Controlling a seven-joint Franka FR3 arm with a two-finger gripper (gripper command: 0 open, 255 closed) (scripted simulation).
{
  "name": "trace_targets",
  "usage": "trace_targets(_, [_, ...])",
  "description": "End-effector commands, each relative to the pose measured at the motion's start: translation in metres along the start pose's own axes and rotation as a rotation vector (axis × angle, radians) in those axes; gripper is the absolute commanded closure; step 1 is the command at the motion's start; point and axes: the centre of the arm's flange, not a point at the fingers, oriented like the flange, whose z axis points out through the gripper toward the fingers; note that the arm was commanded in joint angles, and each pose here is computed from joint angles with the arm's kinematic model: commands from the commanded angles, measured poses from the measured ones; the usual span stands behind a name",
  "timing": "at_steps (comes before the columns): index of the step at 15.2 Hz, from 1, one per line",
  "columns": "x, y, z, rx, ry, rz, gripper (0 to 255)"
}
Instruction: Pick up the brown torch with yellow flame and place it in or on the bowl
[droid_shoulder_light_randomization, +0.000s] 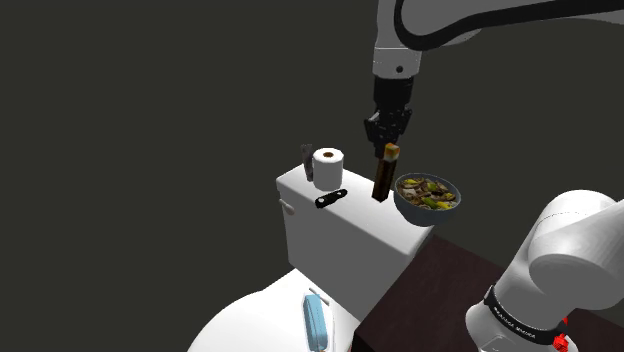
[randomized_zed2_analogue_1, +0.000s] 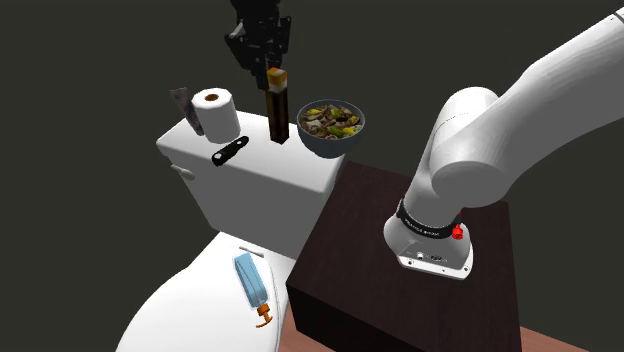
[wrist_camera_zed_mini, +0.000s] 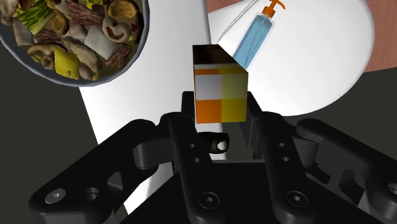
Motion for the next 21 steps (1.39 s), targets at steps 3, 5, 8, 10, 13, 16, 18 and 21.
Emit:
trace_targets(3, [-0.001, 0.000, -0.021, 0.000, 0.000, 0.000, 255])
trace_targets(5, [-0.002, -0.001, -0.032, 0.000, 0.000, 0.000, 255])
trace_targets(8, [-0.003, -0.001, -0.047, 0.000, 0.000, 0.000, 255])
trace_targets(10, [-0.003, -0.001, -0.053, 0.000, 0.000, 0.000, 255])
trace_targets(13, [-0.015, 0.033, -0.069, 0.000, 0.000, 0.000, 255])
trace_targets(16, [-0.026, 0.068, -0.084, 0.000, 0.000, 0.000, 255])
trace_targets(18, [-0.034, 0.091, -0.094, 0.000, 0.000, 0.000, 255])
trace_targets(21, [-0.045, 0.126, -0.110, 0.000, 0.000, 0.000, 255])
